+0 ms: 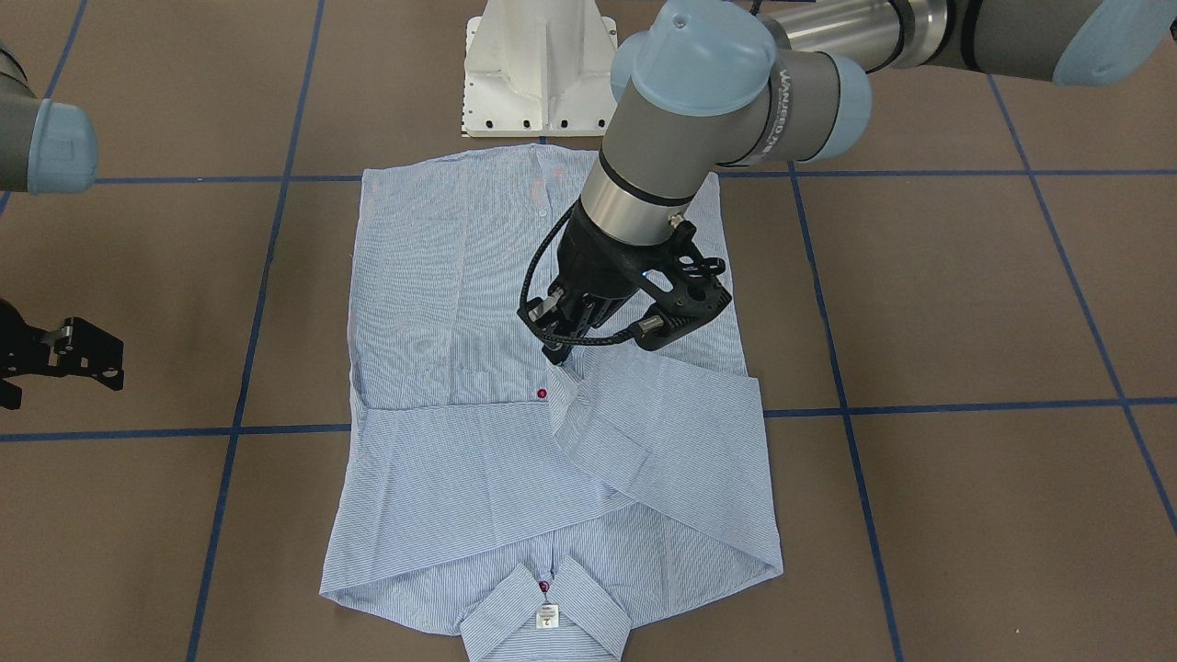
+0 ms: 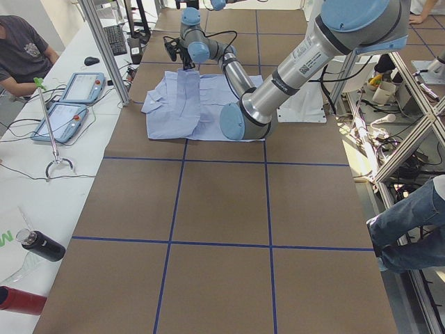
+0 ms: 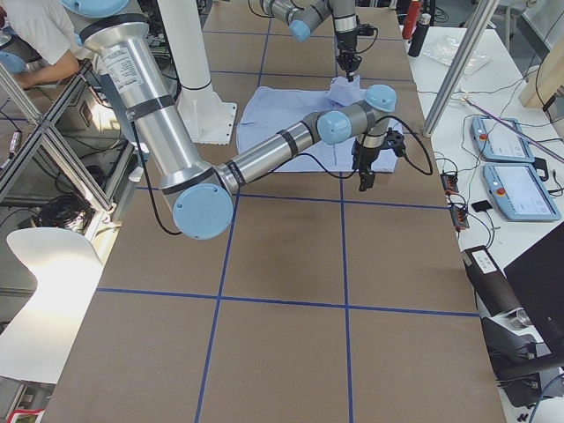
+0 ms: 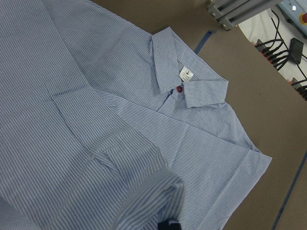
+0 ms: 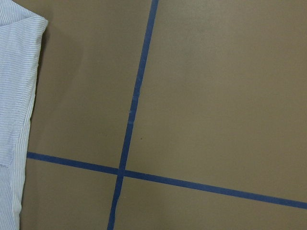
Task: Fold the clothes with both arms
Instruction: 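Carry the sleeve with the left gripper across the shirt toward the collar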
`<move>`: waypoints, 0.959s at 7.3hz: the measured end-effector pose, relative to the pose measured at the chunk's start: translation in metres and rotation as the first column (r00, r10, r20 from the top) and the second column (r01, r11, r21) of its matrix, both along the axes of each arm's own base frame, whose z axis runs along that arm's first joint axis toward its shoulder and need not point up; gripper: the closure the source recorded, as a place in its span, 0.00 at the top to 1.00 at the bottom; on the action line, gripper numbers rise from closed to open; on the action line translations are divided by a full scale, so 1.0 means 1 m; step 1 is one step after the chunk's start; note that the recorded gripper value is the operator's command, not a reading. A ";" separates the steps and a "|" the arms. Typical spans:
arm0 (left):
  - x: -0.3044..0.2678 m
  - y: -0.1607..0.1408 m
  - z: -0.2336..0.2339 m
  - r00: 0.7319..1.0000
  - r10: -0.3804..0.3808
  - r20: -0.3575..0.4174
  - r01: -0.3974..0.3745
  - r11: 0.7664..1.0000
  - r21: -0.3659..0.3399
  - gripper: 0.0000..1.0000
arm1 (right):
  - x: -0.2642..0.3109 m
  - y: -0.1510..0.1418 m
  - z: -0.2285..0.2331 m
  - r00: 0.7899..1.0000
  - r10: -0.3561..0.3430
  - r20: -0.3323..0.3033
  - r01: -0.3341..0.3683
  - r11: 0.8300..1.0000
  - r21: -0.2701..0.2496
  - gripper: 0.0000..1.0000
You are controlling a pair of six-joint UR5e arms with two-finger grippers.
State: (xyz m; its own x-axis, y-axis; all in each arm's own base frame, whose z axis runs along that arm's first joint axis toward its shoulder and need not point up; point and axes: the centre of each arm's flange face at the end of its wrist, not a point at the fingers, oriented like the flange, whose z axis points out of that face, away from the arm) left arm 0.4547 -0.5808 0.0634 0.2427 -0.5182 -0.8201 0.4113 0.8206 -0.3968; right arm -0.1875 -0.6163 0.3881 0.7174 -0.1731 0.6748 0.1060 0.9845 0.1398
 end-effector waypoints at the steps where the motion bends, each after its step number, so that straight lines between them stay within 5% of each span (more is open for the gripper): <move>1: 0.004 0.003 -0.004 1.000 0.005 -0.005 -0.005 1.000 0.000 0.00 | 0.000 0.000 0.000 1.000 0.000 0.000 0.000 1.000 0.000 1.00; 7: 0.066 -0.025 0.003 0.998 -0.006 -0.057 0.004 0.999 -0.033 0.00 | 0.001 0.001 0.007 1.000 0.001 -0.006 -0.001 1.000 -0.011 1.00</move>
State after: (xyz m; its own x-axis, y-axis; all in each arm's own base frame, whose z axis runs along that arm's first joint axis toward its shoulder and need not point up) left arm 0.5212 -0.6055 0.0668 0.1935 -0.5461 -0.8151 0.3912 0.8048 -0.4464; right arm -0.1869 -0.6152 0.3954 0.7217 -0.1651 0.6723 0.1061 0.9861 0.1283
